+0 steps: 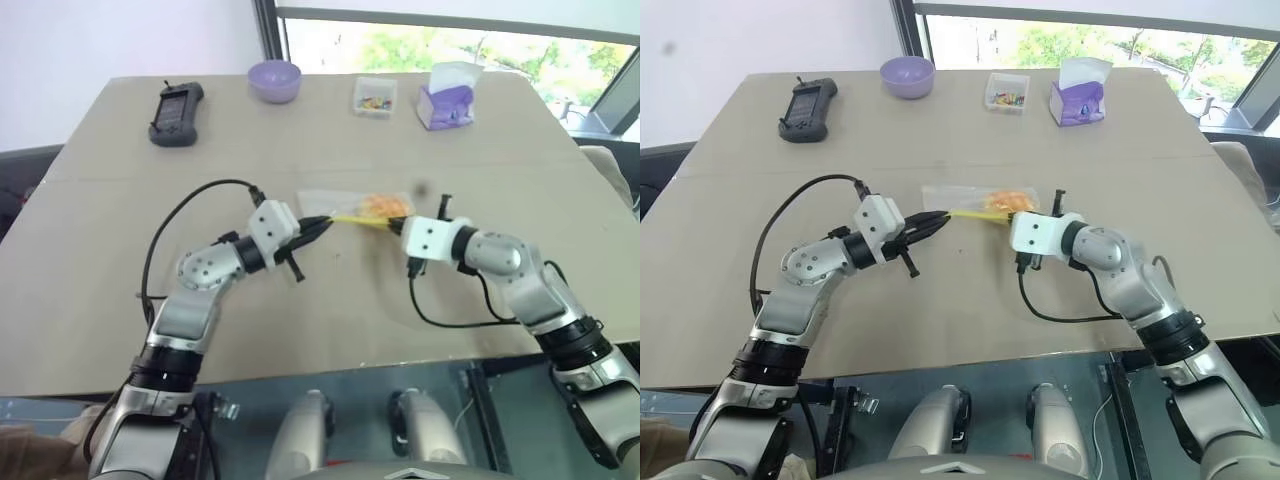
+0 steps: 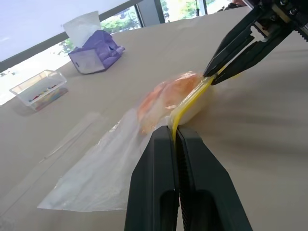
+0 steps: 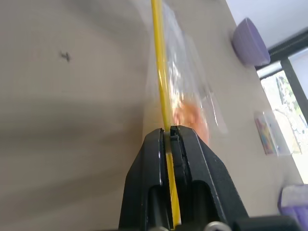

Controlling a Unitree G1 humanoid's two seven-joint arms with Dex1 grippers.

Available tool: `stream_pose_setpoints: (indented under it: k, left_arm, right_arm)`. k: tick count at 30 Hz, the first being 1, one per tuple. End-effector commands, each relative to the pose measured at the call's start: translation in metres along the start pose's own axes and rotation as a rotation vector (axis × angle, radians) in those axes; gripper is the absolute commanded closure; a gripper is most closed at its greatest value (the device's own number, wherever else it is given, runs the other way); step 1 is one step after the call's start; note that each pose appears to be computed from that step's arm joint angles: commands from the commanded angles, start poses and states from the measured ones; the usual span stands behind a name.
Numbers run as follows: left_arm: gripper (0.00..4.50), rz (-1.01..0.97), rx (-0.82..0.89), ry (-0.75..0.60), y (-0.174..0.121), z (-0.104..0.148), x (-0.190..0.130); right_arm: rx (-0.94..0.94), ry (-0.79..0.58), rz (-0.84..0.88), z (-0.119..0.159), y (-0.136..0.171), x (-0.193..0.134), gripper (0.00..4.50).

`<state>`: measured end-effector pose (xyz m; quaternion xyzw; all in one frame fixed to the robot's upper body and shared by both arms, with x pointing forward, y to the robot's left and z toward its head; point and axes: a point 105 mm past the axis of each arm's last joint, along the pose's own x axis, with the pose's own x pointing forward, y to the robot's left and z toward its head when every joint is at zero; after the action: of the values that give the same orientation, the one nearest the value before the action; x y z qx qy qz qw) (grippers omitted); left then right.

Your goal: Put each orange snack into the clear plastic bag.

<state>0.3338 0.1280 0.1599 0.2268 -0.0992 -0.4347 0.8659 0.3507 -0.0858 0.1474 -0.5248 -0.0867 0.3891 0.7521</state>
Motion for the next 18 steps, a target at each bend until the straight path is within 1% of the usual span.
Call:
stream_pose_setpoints:
  k: [1, 6, 10, 14, 16, 18]
  left_arm:
    - [4.50, 0.075, 0.022, -0.031, 0.021, 0.011, -0.014]
    - [4.50, 0.076, 0.017, -0.032, 0.021, 0.011, -0.014]
    - [4.50, 0.075, 0.016, -0.037, 0.022, 0.013, -0.013]
    - [4.50, 0.084, -0.009, -0.072, 0.028, 0.023, -0.013]
    - [4.50, 0.073, -0.078, -0.111, 0.035, 0.034, -0.014]
    - [4.50, 0.047, -0.133, -0.134, 0.038, 0.042, -0.015]
  right_arm:
    - [0.026, 0.125, -0.072, -0.032, -0.017, -0.019, 4.45]
    - [0.025, 0.173, -0.085, -0.046, -0.020, -0.030, 4.45]
    - [0.021, 0.169, -0.097, -0.046, -0.024, -0.034, 4.45]
    - [0.034, 0.095, -0.094, -0.031, -0.041, -0.042, 4.45]
    - [0.058, 0.036, -0.107, -0.016, -0.063, -0.051, 4.45]
    - [0.055, 0.013, -0.115, -0.008, -0.081, -0.058, 4.45]
